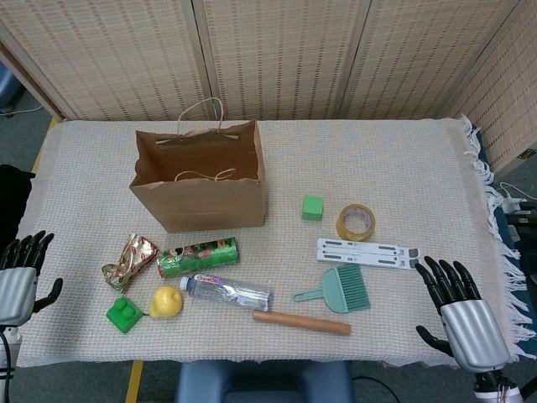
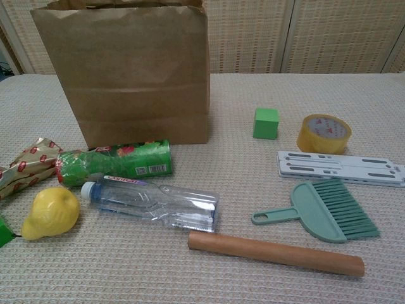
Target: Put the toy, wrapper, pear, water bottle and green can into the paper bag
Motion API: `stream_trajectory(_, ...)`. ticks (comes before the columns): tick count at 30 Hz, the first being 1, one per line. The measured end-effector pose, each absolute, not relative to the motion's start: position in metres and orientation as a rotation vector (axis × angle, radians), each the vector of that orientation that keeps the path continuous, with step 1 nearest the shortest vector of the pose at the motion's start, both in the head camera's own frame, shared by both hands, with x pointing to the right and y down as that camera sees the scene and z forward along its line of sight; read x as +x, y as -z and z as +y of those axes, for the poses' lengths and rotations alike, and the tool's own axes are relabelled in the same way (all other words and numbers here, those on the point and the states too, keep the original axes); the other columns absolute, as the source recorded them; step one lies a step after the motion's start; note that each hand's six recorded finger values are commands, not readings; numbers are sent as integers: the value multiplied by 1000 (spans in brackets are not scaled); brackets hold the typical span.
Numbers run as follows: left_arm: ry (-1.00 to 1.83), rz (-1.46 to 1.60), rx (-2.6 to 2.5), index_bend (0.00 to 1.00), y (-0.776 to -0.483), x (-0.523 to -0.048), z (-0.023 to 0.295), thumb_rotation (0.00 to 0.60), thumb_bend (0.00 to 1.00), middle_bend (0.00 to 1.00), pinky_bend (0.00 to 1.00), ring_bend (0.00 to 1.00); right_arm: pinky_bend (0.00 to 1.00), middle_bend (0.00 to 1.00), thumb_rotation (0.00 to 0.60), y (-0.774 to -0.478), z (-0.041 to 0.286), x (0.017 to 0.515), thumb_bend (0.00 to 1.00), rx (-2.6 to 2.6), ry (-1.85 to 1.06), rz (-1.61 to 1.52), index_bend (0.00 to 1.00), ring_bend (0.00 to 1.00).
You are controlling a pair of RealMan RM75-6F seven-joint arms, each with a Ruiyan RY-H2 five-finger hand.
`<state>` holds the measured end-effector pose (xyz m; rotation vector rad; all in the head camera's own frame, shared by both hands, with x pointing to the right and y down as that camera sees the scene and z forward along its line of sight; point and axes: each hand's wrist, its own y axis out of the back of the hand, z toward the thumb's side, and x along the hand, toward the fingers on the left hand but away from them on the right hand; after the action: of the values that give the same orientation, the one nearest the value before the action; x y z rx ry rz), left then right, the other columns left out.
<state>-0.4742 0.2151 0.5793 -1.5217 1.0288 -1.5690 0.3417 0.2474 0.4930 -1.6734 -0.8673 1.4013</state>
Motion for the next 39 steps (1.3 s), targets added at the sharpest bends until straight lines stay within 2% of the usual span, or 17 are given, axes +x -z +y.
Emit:
stream_trajectory(15, 1550, 963, -1645, 0, -586, -461, 223, 600, 392, 0, 35, 0, 0, 0, 600, -491, 249, 341, 54, -1726, -1387, -874, 0, 0)
stream_trajectory(29, 1482, 552, -1982, 0, -607, -402, 270, 600, 382, 0, 46, 0, 0, 0, 600, -486, 250, 337, 54, -1754, -1365, -883, 0, 0)
stream_trajectory(39, 1494, 357, -1933, 0, -617, -414, 277, 600, 382, 0, 46, 0, 0, 0, 600, -483, 252, 334, 54, -1777, -1344, -885, 0, 0)
